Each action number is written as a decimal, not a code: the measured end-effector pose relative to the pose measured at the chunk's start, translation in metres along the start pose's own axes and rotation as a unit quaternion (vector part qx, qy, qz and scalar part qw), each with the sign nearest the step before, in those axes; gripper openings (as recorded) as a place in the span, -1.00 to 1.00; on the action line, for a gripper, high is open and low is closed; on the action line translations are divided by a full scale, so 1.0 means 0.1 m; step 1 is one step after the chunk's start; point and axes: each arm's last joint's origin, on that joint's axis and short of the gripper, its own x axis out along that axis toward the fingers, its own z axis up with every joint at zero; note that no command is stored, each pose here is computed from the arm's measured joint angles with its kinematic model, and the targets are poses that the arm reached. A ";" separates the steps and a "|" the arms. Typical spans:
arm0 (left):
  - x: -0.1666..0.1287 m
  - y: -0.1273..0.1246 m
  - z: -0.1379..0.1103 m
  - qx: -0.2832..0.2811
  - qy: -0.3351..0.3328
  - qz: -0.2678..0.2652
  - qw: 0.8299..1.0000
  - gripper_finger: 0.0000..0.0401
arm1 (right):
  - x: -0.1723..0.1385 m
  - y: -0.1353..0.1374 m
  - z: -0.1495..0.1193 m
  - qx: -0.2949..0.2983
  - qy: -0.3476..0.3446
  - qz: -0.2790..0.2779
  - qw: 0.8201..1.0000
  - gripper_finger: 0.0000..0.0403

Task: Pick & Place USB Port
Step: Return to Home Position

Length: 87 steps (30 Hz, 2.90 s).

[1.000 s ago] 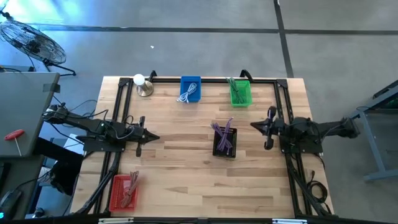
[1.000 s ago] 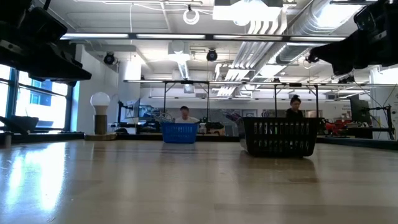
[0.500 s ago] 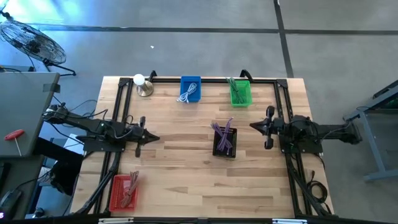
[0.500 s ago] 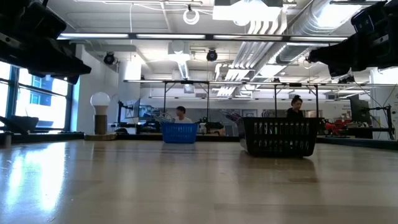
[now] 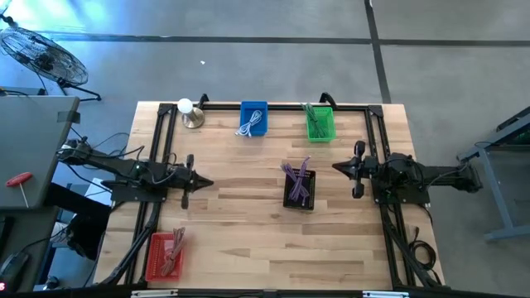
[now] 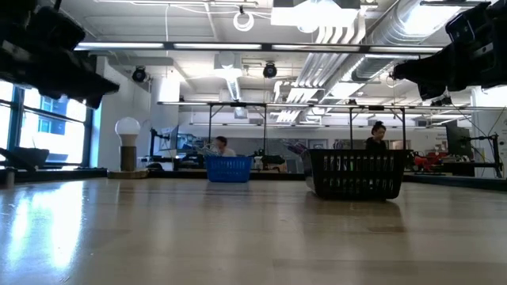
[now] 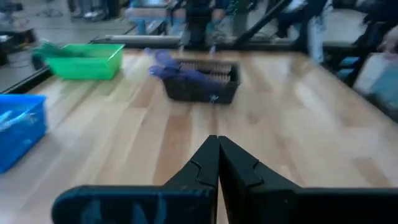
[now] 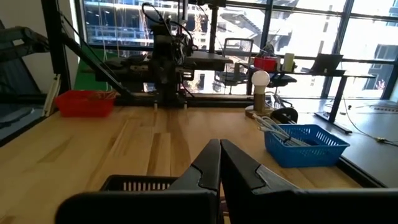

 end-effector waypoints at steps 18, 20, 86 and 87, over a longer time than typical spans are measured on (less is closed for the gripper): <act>-0.15 0.05 0.12 -0.036 -0.104 0.021 0.994 -1.00 | 0.00 0.00 0.01 0.001 -0.006 -0.001 1.000 -1.00; -0.16 0.06 0.13 -0.037 -0.111 0.024 0.993 -1.00 | 0.00 0.00 0.01 0.001 -0.006 -0.002 1.000 -1.00; -0.15 0.06 0.12 -0.024 -0.104 0.028 0.994 -1.00 | 0.00 0.00 0.01 0.001 -0.006 -0.001 1.000 -0.97; -0.15 0.06 0.12 -0.024 -0.104 0.028 0.994 -1.00 | 0.00 0.00 0.01 0.001 -0.006 -0.001 1.000 -0.97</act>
